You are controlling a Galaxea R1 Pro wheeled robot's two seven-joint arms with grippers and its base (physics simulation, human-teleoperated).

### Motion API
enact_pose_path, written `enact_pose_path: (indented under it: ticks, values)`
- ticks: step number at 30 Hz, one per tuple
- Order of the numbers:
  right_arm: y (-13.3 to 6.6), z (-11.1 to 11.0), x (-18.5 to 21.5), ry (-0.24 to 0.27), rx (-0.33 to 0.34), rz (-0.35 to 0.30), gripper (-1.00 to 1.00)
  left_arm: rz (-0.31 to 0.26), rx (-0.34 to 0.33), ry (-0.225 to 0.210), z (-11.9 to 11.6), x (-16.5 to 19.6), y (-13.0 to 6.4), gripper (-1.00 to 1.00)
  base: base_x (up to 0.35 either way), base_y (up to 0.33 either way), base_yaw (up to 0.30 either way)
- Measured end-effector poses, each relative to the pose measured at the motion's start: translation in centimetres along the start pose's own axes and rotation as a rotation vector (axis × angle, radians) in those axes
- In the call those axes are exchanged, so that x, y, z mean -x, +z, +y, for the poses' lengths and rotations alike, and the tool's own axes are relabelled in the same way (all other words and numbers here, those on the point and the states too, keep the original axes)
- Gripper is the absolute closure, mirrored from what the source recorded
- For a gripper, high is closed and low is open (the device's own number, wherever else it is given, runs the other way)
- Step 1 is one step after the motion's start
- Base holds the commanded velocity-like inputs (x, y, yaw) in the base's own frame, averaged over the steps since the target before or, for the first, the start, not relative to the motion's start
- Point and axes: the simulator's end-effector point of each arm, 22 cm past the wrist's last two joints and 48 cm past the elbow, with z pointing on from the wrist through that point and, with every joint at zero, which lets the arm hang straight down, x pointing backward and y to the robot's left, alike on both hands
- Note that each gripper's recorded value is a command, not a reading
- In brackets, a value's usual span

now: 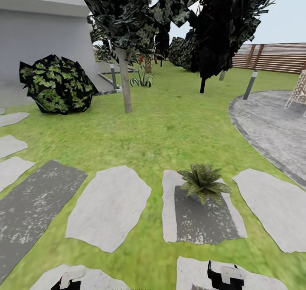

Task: Pick up the pesticide atomizer in the garden and spray insectifuge to fully cover both potted plants in the garden.

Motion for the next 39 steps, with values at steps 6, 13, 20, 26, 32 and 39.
enact_pose_path:
  ticks: [6,13,20,26,32,39]
  values:
    - [0.0,0.0,-0.2,-0.002,0.001,0.004,-1.0,0.004,0.001,0.001,0.0,-0.2,0.0,1.0,0.0,0.0,0.26]
    - [-0.1,0.1,-0.6,-0.008,0.004,0.011,-1.0,0.009,-0.001,0.002,-0.1,-0.4,0.1,1.0,0.0,0.0,0.26]
    - [-0.1,0.1,-0.8,-0.009,0.005,0.016,-1.0,0.014,-0.002,0.005,-0.1,-0.7,0.1,1.0,0.0,0.0,0.26]
    - [-0.1,0.1,-1.0,-0.011,0.005,0.02,-1.0,0.018,-0.001,0.006,-0.1,-0.9,0.1,1.0,0.0,0.0,0.26]
    - [-0.1,0.2,-1.2,-0.012,0.006,0.024,-1.0,0.022,-0.001,0.008,-0.1,-1.1,0.1,1.0,0.0,0.0,0.26]
    - [-0.2,0.2,-1.4,-0.014,0.007,0.029,-1.0,0.027,0.0,0.01,-0.1,-1.3,0.2,1.0,0.0,0.0,0.261]
